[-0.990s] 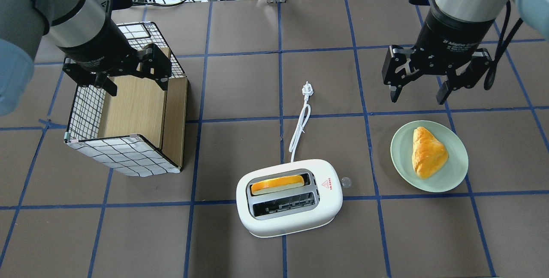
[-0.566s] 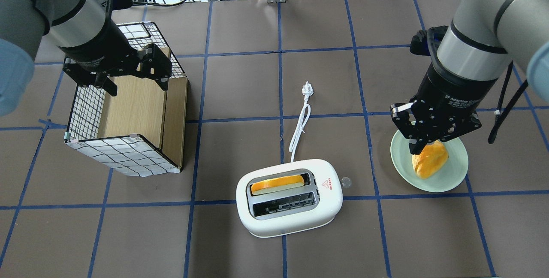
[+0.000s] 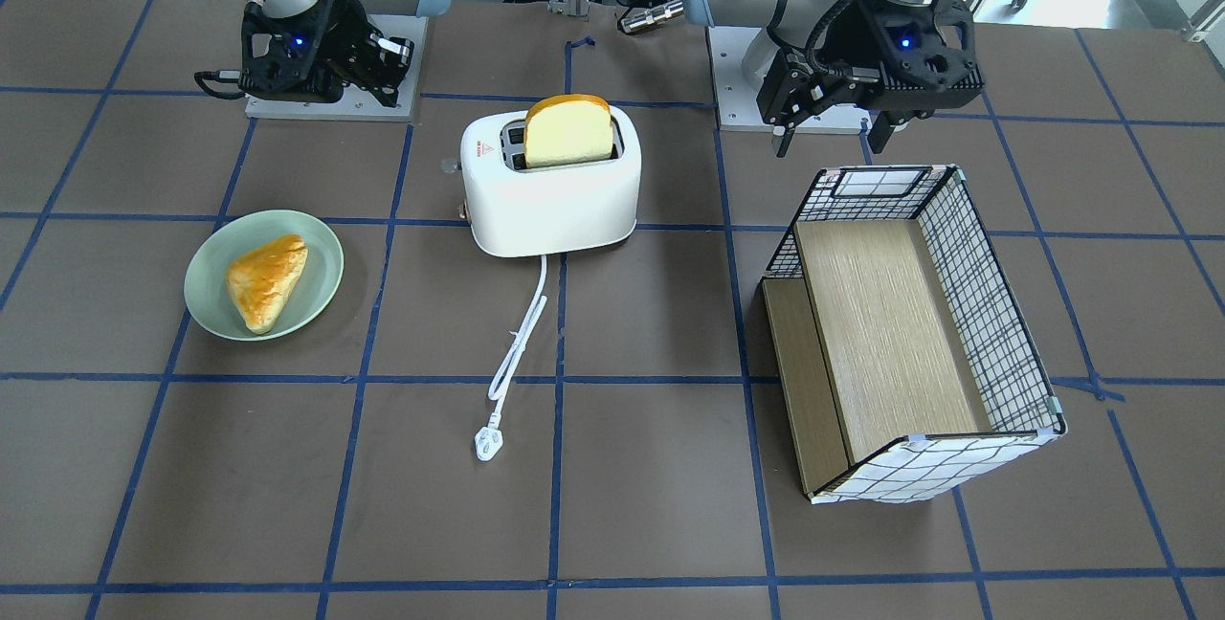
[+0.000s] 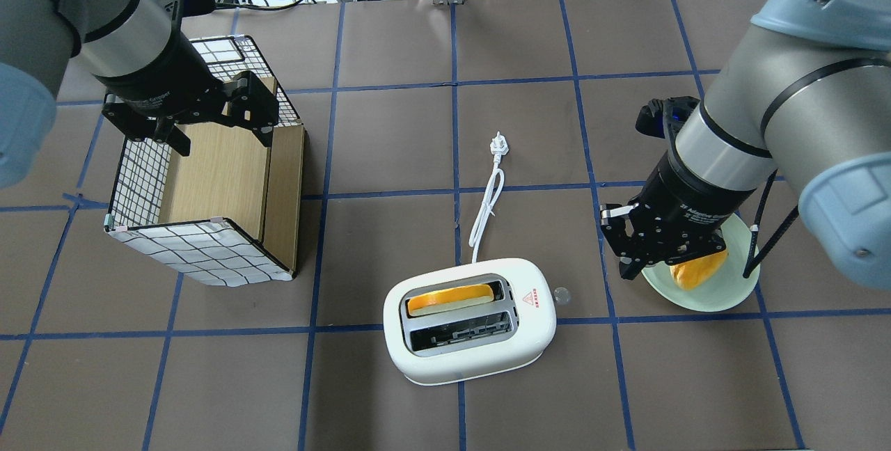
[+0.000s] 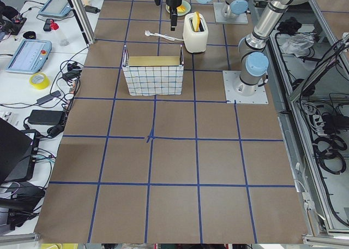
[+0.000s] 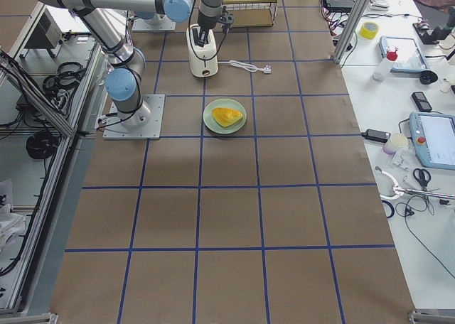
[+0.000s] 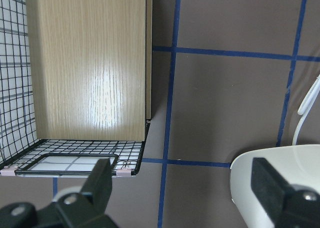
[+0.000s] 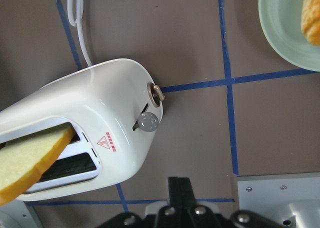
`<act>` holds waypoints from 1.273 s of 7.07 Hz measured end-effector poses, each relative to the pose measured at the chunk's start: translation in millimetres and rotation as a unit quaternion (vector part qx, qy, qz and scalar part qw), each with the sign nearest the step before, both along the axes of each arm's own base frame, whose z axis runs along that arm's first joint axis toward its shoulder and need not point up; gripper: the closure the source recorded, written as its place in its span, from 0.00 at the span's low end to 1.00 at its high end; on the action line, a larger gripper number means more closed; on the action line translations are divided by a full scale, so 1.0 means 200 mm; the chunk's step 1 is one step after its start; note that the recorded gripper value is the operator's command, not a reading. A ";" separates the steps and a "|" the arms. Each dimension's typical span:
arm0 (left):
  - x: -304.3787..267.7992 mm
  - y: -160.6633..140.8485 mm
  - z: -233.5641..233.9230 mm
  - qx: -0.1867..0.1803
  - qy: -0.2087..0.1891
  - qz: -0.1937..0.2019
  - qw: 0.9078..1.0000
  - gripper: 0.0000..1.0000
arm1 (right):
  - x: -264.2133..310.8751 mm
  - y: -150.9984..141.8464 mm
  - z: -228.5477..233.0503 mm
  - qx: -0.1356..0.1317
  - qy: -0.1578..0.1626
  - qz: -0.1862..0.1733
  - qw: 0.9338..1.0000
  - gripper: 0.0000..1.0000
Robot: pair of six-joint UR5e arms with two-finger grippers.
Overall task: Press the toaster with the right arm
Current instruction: 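Lower the right gripper and move it toward the toaster's lever side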
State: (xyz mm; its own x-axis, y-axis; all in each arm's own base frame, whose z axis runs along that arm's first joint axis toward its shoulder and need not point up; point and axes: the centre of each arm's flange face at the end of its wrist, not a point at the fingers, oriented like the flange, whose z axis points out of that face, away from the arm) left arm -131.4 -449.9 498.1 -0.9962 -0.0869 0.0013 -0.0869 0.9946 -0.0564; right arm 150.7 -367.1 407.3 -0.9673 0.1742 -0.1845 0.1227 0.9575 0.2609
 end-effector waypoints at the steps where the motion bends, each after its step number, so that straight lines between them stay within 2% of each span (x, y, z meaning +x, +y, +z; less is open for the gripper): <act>1: 0.00 0.00 0.00 0.000 0.000 0.000 1.000 0.00 | 0.01 0.00 -0.07 0.010 -0.019 0.006 1.000 1.00; 5: 0.00 0.00 0.00 0.000 0.000 0.000 1.000 0.00 | 0.04 0.10 -0.39 0.042 -0.054 0.008 0.998 1.00; 7: 0.00 0.00 0.00 0.000 0.000 0.000 1.000 0.00 | 0.07 0.08 -0.41 0.031 -0.074 0.004 0.997 1.00; 9: 0.00 0.00 0.00 0.000 0.000 0.000 1.000 0.00 | 0.07 0.02 -0.41 0.005 -0.072 -0.009 0.997 1.00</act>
State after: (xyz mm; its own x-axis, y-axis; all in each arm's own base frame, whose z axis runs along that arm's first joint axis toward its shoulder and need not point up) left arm -131.4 -449.8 498.3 -0.9962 -0.0869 0.0013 -0.0869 0.9946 -0.0568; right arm 164.1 -362.5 324.6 -0.9277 0.1930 -0.3197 0.0996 0.9529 0.2865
